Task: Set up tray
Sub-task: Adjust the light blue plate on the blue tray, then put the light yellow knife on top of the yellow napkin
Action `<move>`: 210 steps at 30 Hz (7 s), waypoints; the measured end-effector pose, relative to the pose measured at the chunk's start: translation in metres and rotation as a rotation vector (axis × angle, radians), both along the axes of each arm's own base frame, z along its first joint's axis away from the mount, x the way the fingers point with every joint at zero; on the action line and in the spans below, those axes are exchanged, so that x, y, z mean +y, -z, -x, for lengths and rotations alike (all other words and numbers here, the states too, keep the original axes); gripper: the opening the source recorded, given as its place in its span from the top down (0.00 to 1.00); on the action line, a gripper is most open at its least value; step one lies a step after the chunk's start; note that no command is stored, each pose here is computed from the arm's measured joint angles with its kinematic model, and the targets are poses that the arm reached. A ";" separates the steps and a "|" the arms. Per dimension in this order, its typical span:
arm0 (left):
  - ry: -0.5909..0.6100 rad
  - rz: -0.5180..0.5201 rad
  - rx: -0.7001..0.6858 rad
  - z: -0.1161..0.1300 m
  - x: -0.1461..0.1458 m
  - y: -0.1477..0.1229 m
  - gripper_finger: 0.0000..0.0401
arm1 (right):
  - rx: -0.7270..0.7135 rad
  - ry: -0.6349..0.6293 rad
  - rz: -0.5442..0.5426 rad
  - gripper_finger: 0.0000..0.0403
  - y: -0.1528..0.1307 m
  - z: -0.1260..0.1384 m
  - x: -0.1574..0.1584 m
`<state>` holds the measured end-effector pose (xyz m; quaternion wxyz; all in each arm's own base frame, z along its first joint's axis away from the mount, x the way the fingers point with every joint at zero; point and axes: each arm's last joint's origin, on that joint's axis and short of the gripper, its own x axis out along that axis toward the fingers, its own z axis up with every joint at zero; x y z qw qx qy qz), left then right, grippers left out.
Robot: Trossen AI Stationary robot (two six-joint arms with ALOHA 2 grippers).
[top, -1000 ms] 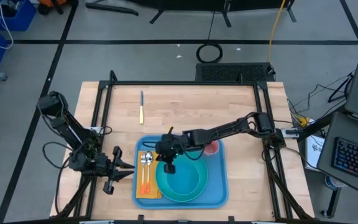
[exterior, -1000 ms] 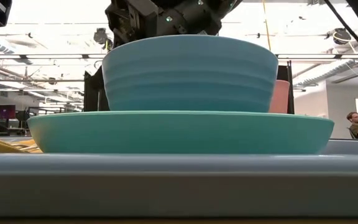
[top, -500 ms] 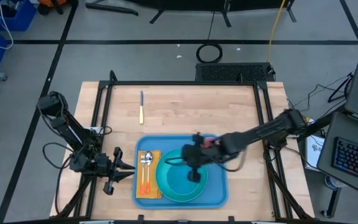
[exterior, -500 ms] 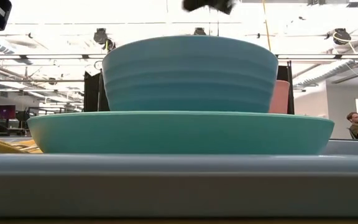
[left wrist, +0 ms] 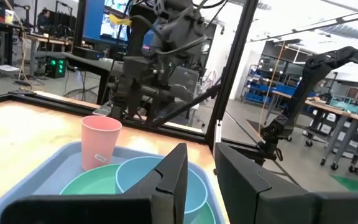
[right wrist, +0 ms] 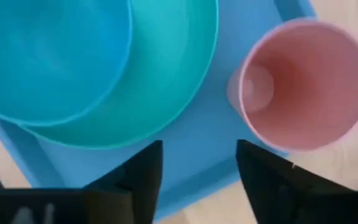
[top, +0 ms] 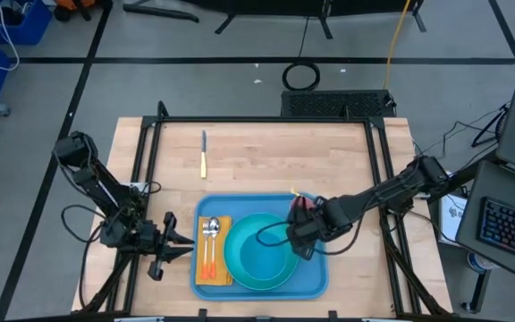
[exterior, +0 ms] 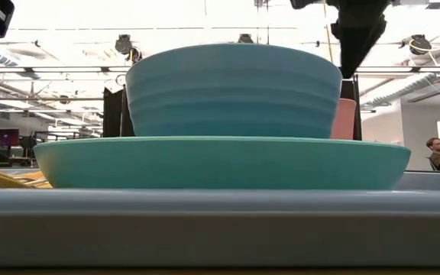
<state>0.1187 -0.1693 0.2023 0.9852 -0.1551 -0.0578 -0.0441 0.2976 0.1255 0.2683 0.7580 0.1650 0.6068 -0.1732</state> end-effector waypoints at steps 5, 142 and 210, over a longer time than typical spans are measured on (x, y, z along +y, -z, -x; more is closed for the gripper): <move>0.000 0.002 0.000 0.000 0.000 0.000 0.79 | 0.104 0.054 -0.138 0.44 0.026 0.005 -0.002; 0.001 -0.004 0.003 0.000 0.000 0.000 0.79 | -0.005 0.328 -0.488 0.47 0.075 0.008 -0.018; -0.568 0.458 0.515 -0.086 0.178 0.004 0.79 | -1.040 -0.492 0.415 0.47 -0.020 -0.043 -0.084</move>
